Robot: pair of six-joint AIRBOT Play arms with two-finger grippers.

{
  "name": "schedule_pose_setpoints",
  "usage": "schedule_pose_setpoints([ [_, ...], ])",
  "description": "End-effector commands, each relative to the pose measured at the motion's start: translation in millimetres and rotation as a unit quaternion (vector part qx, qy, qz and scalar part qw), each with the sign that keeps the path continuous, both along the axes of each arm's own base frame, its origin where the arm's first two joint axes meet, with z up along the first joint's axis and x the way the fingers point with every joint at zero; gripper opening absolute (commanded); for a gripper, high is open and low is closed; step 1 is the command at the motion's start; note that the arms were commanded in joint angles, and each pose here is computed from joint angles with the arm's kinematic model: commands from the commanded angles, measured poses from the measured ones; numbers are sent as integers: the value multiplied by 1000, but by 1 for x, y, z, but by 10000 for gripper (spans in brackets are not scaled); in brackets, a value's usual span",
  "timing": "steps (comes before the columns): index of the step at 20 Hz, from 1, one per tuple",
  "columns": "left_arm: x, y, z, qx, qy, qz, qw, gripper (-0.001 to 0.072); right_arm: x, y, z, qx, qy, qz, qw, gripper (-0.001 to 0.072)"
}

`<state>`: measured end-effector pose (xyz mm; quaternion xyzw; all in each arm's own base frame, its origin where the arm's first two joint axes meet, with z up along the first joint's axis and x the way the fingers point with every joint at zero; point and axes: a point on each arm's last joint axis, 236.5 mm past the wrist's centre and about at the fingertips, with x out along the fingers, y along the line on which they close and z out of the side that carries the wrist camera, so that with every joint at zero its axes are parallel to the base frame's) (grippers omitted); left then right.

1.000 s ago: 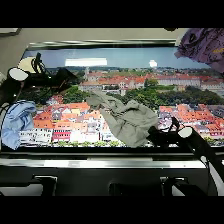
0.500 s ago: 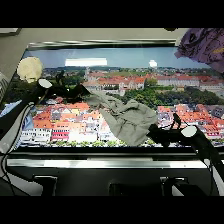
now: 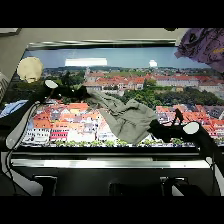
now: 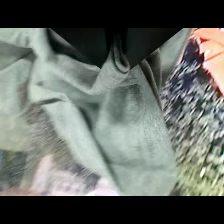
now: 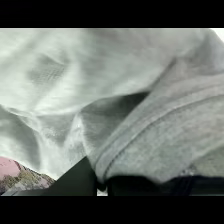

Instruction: Fold the clothes and pants, and hang the long-sleeved shirts on hangers.

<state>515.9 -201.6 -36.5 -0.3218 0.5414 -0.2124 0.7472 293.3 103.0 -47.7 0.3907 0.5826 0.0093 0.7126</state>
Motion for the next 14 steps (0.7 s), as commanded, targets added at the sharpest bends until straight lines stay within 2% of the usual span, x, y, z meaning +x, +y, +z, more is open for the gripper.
schedule_pose_setpoints([
  [1, 27, 27, 88, 17, -114, -16, 993, 16, 51, -19, 68, -65, -99, 35, 992, 31],
  [4, 38, 77, 225, 71, -259, 22, 963, 16, 104, -37, 210, -130, -252, 45, 958, 32],
  [7, -1, 125, 363, 145, -385, 79, 908, 17, 103, -51, 382, -186, -414, 29, 891, 32],
  [10, -80, 159, 470, 207, -472, 147, 844, 17, 45, -56, 506, -238, -529, 27, 814, 33],
  [14, -205, 175, 564, 197, -552, 224, 778, 17, -65, -57, 596, -260, -635, -4, 727, 33],
])
